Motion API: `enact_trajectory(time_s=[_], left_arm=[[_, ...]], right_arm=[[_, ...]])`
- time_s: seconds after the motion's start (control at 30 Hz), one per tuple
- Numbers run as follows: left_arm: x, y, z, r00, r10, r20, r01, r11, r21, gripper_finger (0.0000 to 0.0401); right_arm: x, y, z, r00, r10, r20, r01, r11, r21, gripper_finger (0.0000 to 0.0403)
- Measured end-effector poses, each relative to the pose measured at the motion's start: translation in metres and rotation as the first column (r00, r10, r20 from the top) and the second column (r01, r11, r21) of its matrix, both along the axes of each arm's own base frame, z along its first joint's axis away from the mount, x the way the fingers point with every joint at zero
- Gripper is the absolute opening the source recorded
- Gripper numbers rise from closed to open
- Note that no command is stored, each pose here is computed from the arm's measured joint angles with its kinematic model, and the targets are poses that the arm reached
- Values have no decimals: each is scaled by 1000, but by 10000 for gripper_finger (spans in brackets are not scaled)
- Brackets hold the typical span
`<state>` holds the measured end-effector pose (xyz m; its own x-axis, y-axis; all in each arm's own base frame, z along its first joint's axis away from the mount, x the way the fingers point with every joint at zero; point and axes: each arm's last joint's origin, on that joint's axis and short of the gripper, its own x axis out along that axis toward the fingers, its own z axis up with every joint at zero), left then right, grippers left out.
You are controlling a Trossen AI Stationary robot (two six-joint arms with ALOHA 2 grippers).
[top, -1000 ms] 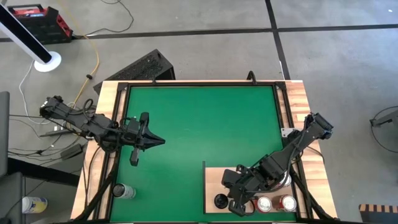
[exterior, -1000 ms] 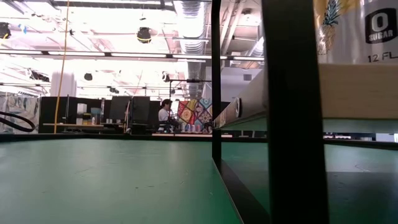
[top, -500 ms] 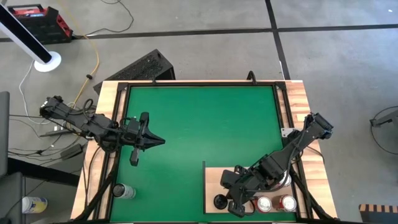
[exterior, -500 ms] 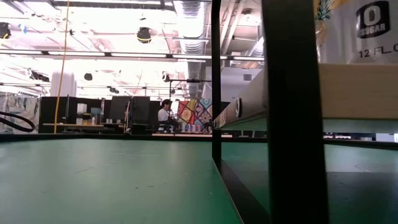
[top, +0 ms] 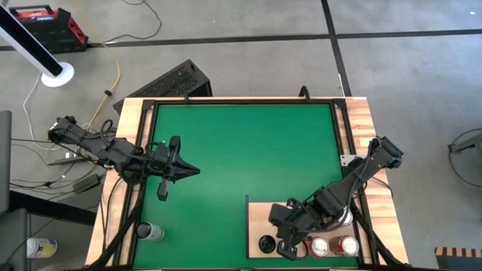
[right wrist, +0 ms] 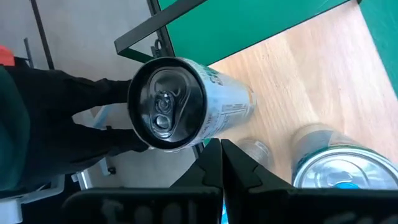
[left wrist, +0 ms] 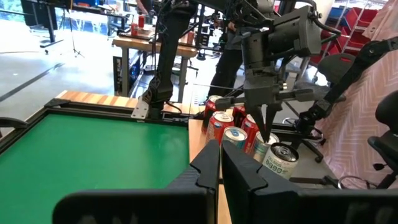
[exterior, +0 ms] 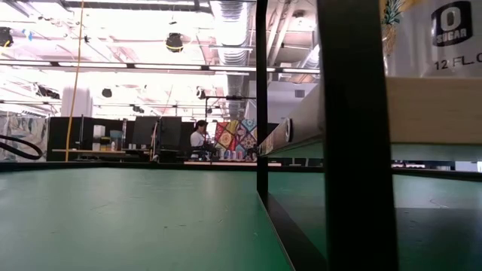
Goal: Place canned beverage on shelf
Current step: Put the top white yellow soda can on the shelf, then put the white yellow soda can on the shelf aligned with the other white yellow soda can
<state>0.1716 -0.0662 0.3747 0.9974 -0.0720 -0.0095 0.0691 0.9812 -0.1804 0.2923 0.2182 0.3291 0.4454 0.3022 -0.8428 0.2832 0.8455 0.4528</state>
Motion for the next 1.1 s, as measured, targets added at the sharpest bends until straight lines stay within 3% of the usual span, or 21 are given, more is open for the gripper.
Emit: enact_trajectory(time_s=[1.1], left_arm=[[0,0,-1,1000,2,-3,-2,1000,18,0]], right_arm=[[12,1,-7,999,28,37,-28,1000,-11,18]])
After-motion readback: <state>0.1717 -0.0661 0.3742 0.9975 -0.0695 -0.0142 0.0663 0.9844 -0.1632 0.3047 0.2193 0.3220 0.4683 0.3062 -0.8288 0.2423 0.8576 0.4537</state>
